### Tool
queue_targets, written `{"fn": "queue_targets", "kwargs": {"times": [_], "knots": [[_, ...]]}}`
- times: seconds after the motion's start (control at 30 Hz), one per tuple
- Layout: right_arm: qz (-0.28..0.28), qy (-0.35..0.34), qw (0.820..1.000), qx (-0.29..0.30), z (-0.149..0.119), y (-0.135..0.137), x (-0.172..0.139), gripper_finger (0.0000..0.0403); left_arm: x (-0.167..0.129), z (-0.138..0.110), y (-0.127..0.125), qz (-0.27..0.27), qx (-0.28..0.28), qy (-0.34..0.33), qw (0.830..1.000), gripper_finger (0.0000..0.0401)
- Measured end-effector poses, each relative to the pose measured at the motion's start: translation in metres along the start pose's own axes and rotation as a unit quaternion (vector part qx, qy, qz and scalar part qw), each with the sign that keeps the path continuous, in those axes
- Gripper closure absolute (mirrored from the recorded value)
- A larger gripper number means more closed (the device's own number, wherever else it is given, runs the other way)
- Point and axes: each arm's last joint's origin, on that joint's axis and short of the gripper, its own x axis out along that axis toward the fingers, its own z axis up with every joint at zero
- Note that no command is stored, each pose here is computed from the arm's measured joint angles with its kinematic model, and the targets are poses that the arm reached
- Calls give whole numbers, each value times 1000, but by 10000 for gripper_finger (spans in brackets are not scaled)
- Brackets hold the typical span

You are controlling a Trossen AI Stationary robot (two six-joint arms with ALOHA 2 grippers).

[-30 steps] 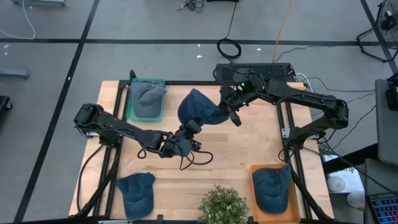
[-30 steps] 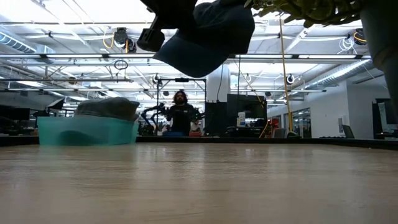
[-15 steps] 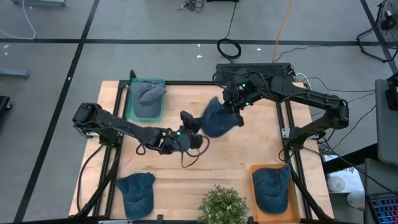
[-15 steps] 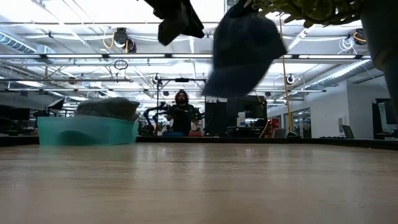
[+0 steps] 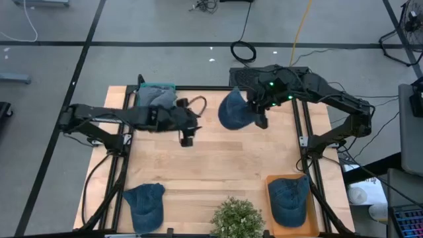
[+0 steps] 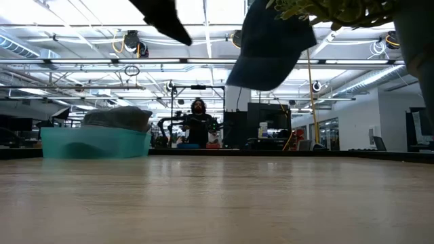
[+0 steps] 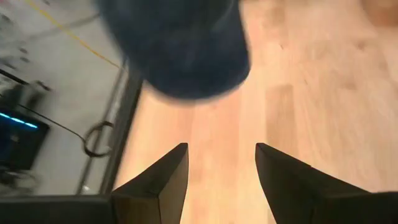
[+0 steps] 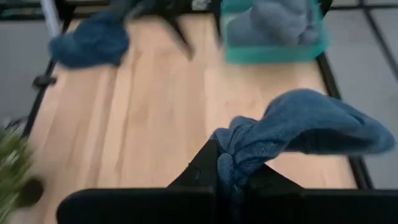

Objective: Pick & Place hat
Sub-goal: Put the top blue cap into the orange bin

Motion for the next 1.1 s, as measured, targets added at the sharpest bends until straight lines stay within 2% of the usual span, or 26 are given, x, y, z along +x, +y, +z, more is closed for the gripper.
{"fn": "queue_targets", "kwargs": {"times": [0.2, 0.4, 0.57, 0.67, 0.8, 0.93, 1.1], "knots": [[49, 55, 997, -28, -9, 34, -18, 402, -39, -10, 30, -35, -34, -16, 999, 221], [63, 71, 994, -58, -22, 70, -43, 402, -109, -16, 56, -72, -77, -138, 985, 222], [132, 76, 985, -76, -38, 98, -72, 401, -166, -31, 69, -9, -105, -213, 971, 223], [166, 76, 980, -81, -44, 115, -83, 402, -188, -40, 73, 29, -141, -238, 960, 224], [184, 74, 975, -100, -54, 138, -97, 402, -210, -48, 74, 37, -160, -277, 947, 224], [177, 70, 975, -116, -63, 159, -105, 402, -224, -55, 74, 42, -160, -298, 940, 224], [171, 90, 978, -79, -75, 189, -108, 402, -230, -58, 74, 44, -161, -308, 936, 224]]}}
